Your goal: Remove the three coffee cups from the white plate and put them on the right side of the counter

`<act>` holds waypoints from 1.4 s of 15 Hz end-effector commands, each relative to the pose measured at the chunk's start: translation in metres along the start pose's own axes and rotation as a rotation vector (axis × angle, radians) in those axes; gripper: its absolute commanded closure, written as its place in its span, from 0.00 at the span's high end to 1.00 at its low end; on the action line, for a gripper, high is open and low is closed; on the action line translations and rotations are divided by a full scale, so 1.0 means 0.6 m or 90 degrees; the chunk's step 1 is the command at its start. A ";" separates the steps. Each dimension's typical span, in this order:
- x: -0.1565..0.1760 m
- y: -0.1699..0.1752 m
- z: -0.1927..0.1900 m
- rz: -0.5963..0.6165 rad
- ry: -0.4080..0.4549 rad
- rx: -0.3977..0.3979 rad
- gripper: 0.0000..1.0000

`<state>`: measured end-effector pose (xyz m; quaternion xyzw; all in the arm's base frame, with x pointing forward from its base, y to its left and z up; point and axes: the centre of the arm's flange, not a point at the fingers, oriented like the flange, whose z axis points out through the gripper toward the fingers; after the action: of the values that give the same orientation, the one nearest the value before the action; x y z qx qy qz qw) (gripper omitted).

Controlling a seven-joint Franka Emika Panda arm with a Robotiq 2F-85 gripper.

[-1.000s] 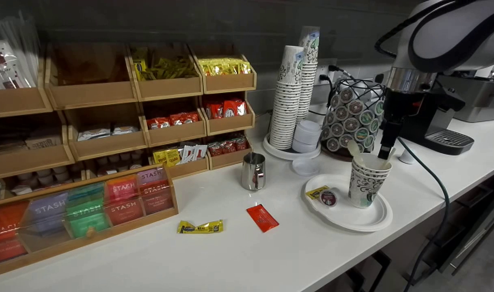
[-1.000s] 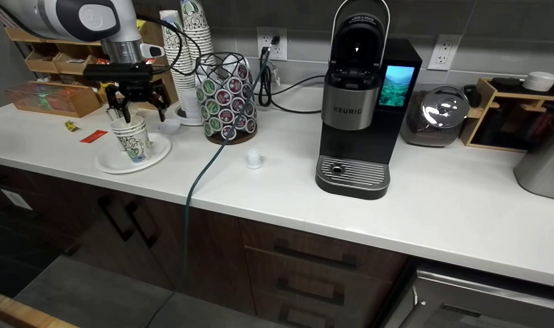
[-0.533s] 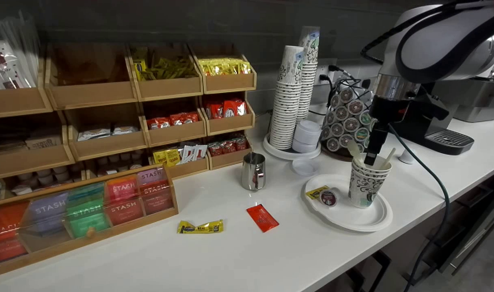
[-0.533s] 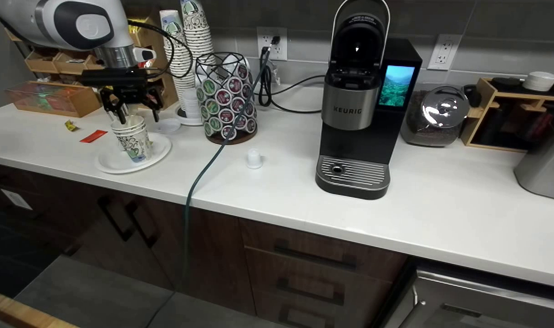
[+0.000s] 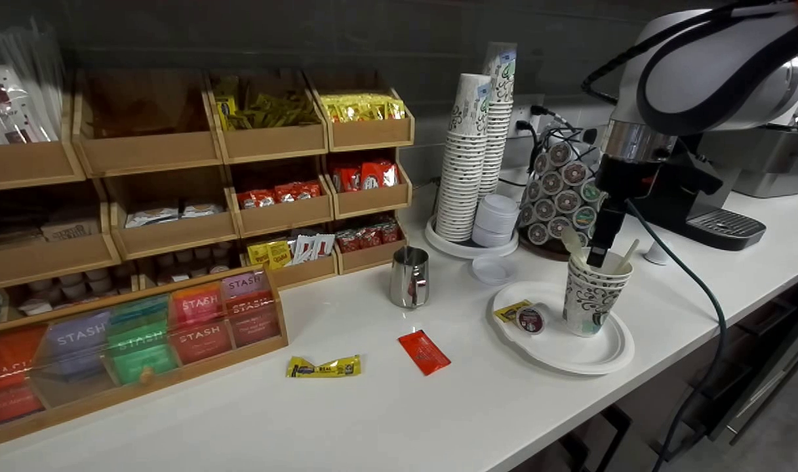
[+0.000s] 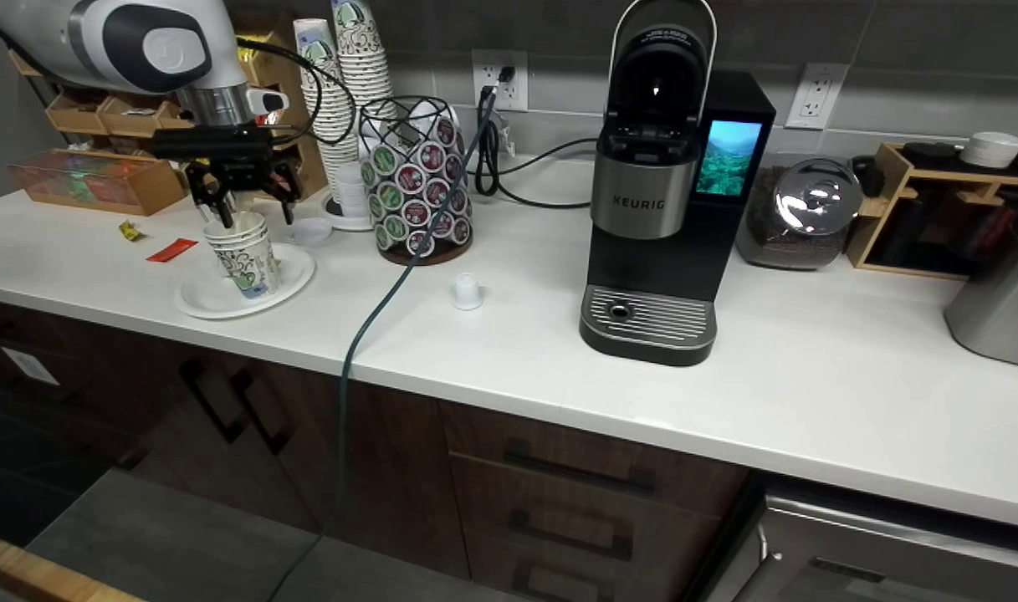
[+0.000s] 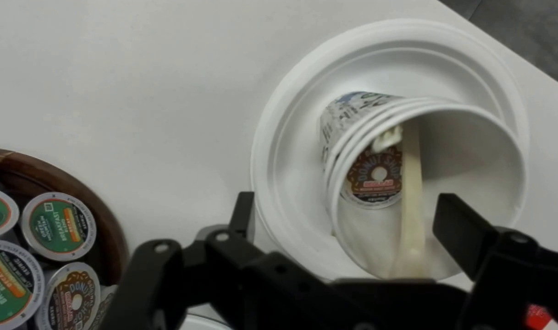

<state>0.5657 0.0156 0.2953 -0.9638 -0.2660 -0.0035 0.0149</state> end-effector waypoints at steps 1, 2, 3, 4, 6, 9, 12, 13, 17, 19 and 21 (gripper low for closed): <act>0.001 0.002 0.004 -0.001 0.001 0.000 1.00; 0.000 0.007 0.007 -0.002 0.002 0.002 1.00; -0.002 0.013 0.010 -0.002 0.000 0.002 1.00; -0.004 0.018 0.014 0.002 -0.002 0.001 1.00; -0.009 0.026 0.023 0.005 -0.011 0.008 0.80; -0.011 0.020 0.032 -0.003 -0.016 0.016 0.56; -0.008 0.013 0.031 -0.015 -0.019 0.015 0.33; -0.008 0.013 0.029 -0.017 -0.019 0.015 0.26; -0.017 0.027 -0.015 -0.012 -0.003 0.002 0.00; -0.024 0.040 -0.046 -0.010 0.008 -0.012 0.00; -0.029 0.063 -0.076 0.000 0.023 -0.019 0.02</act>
<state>0.5713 -0.0077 0.3119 -0.9635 -0.2671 -0.0180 0.0084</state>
